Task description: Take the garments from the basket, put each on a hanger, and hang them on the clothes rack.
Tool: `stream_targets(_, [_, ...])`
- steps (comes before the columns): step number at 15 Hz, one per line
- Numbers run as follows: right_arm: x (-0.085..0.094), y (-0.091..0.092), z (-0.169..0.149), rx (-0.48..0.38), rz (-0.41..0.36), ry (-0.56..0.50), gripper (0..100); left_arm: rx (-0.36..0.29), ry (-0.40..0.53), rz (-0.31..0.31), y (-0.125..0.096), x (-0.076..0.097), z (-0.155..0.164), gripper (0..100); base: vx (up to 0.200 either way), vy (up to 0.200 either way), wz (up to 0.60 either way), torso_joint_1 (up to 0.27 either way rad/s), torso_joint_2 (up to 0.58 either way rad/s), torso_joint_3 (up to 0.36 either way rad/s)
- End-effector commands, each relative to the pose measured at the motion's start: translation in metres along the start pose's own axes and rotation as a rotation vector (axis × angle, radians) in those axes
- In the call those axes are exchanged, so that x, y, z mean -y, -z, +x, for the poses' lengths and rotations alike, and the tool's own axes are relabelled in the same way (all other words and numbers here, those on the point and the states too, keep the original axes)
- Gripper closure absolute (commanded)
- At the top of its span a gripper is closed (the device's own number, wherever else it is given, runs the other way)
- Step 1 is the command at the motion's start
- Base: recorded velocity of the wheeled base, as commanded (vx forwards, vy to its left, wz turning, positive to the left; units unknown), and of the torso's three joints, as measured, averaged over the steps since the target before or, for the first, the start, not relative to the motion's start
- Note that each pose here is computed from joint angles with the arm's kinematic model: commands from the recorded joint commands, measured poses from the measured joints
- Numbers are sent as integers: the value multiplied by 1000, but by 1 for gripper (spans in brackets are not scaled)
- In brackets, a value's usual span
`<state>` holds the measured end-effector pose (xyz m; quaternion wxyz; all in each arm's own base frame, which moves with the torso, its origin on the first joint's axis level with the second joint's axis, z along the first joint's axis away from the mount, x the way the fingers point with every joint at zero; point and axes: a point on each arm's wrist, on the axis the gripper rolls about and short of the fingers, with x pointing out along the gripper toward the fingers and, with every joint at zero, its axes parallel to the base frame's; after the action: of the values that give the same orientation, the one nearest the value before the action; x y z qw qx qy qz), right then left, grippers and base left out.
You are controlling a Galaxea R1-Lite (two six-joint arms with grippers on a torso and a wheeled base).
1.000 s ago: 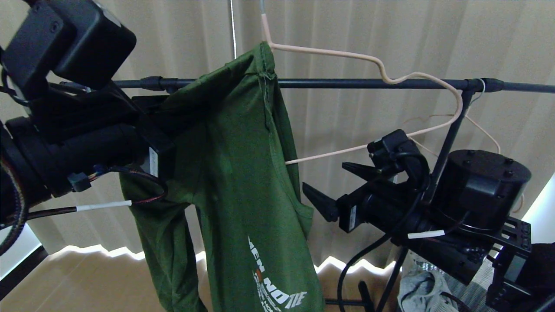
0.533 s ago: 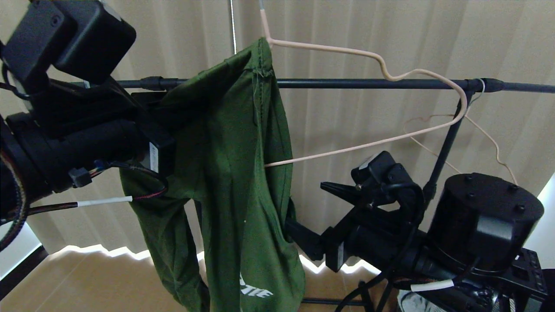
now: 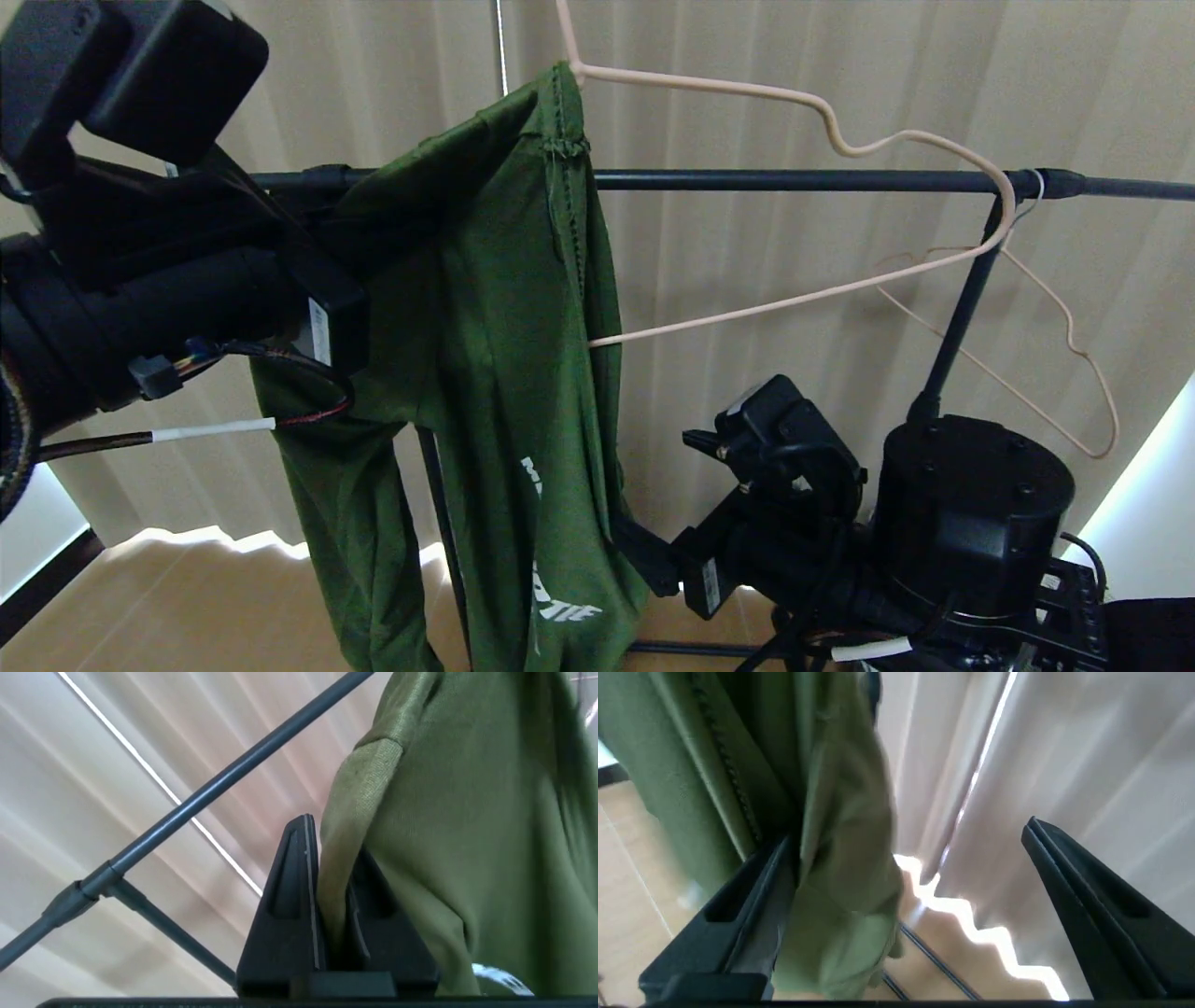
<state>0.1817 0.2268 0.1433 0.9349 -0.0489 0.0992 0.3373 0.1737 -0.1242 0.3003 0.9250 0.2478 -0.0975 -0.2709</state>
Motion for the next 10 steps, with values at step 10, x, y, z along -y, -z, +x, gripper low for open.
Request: stream_targets(10, [100, -25, -54, 38, 39, 369, 100, -117, -45, 49, 26, 0, -10, 100, 0, 0, 0, 0, 0, 0])
